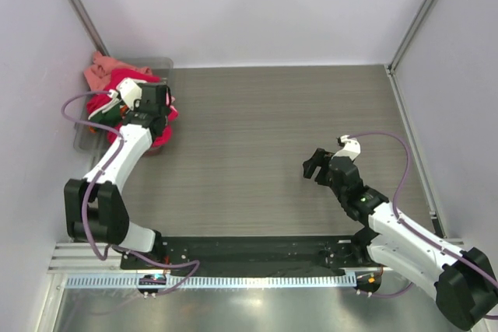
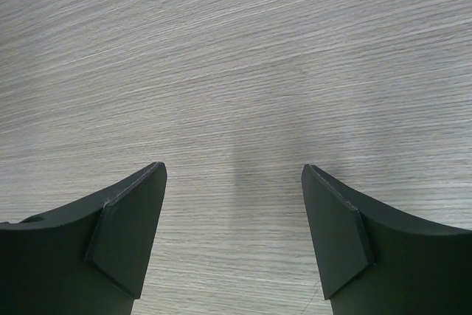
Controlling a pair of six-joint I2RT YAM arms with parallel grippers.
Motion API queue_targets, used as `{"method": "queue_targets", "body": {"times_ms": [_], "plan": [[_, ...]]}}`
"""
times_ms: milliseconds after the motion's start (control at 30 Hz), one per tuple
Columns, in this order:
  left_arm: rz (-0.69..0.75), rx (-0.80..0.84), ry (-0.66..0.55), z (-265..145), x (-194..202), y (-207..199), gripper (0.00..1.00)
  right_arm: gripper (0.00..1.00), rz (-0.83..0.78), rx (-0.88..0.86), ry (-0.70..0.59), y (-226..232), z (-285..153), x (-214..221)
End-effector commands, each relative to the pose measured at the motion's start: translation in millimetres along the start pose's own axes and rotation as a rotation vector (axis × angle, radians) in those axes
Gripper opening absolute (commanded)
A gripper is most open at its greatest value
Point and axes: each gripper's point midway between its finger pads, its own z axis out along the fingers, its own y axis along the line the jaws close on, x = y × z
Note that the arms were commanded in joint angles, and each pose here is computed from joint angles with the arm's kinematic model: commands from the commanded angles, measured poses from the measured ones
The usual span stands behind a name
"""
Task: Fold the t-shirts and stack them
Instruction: Grab the tshirt from the pile
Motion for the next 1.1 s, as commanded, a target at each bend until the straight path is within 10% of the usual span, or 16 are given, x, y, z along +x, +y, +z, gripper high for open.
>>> {"method": "queue_targets", "body": {"times_ms": [0, 167, 533, 733, 833, 1067], "plan": [[-0.022, -0.005, -0.021, 10.7, -14.7, -10.1, 0.62, 0.80, 0.003, -0.022, -0.031, 8.0, -0.5, -11.4], [-0.008, -0.081, 0.011, 17.3, -0.8, 4.0, 0.74, 0.80, 0.005, -0.017, -0.035, 6.8, -0.6, -11.8], [-0.001, -0.131, 0.072, 24.1, 29.5, 23.3, 0.55, 0.80, 0.004, -0.003, -0.026, 6.0, 1.9, -11.2], [0.025, -0.174, 0.098, 35.4, 37.8, 28.3, 0.31, 0.81, 0.005, 0.002, -0.030, 5.1, 1.9, -11.9], [0.018, -0.147, 0.074, 27.3, 27.7, 27.0, 0.00, 0.81, 0.003, 0.005, -0.023, 4.5, 2.7, -10.1], [-0.113, -0.019, -0.078, -37.3, -41.2, 26.7, 0.00, 0.81, 0.001, 0.015, -0.020, 4.0, 4.5, -10.1]]}}
